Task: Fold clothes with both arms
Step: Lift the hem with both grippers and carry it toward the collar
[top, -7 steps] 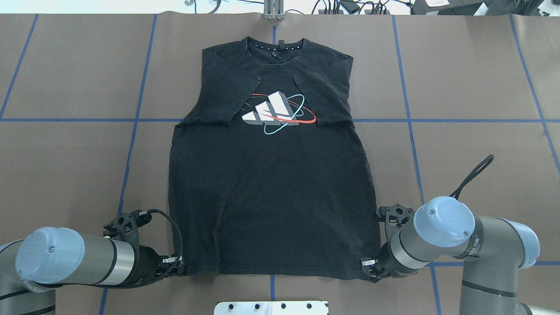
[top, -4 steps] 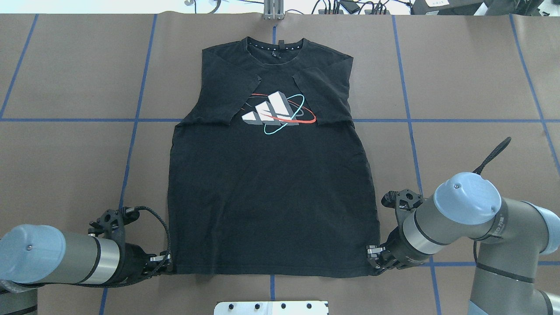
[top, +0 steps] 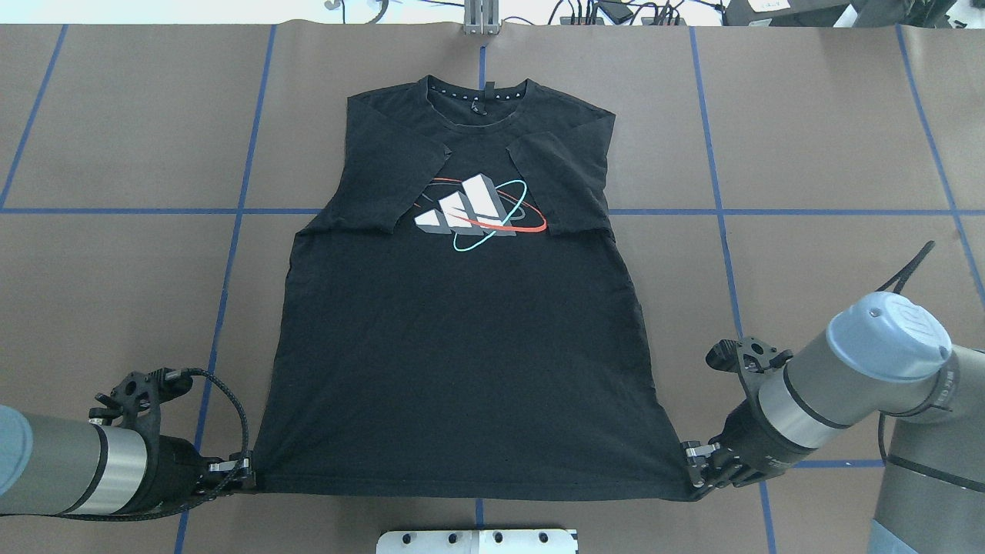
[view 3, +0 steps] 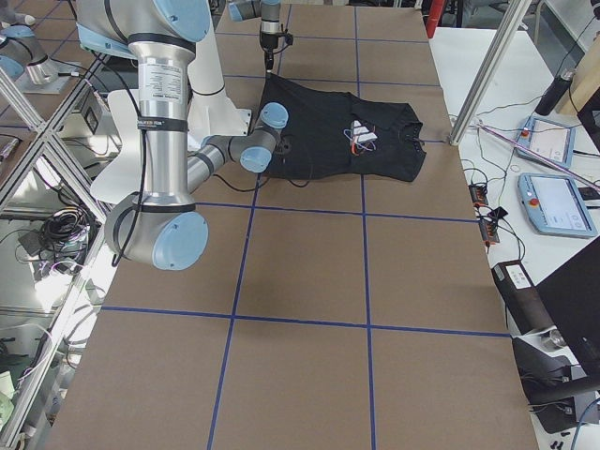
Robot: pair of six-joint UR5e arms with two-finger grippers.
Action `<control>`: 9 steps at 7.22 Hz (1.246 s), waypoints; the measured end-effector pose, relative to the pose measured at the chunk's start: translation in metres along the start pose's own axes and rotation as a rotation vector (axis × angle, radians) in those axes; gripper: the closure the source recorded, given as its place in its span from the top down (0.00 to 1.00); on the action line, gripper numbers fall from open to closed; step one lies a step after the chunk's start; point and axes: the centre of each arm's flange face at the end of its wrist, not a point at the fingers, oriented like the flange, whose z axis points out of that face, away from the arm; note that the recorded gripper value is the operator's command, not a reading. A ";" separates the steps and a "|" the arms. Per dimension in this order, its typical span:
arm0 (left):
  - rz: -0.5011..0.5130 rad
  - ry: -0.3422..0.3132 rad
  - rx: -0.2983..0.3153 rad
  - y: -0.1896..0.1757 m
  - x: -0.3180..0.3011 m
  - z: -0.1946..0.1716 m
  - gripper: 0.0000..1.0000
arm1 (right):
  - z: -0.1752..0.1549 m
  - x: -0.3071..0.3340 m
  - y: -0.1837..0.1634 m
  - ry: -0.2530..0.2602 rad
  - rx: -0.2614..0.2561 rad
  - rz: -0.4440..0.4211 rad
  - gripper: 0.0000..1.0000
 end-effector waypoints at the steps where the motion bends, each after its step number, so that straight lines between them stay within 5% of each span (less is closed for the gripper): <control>1: 0.005 0.012 -0.005 0.003 0.005 -0.002 0.00 | -0.007 0.018 0.008 -0.042 -0.022 -0.030 0.00; 6: 0.027 0.071 -0.145 0.030 0.036 -0.012 0.00 | -0.019 0.020 0.017 -0.127 -0.077 -0.099 0.00; 9: 0.013 0.128 -0.089 -0.003 0.054 -0.035 0.00 | -0.060 -0.014 -0.057 -0.201 0.075 -0.094 0.00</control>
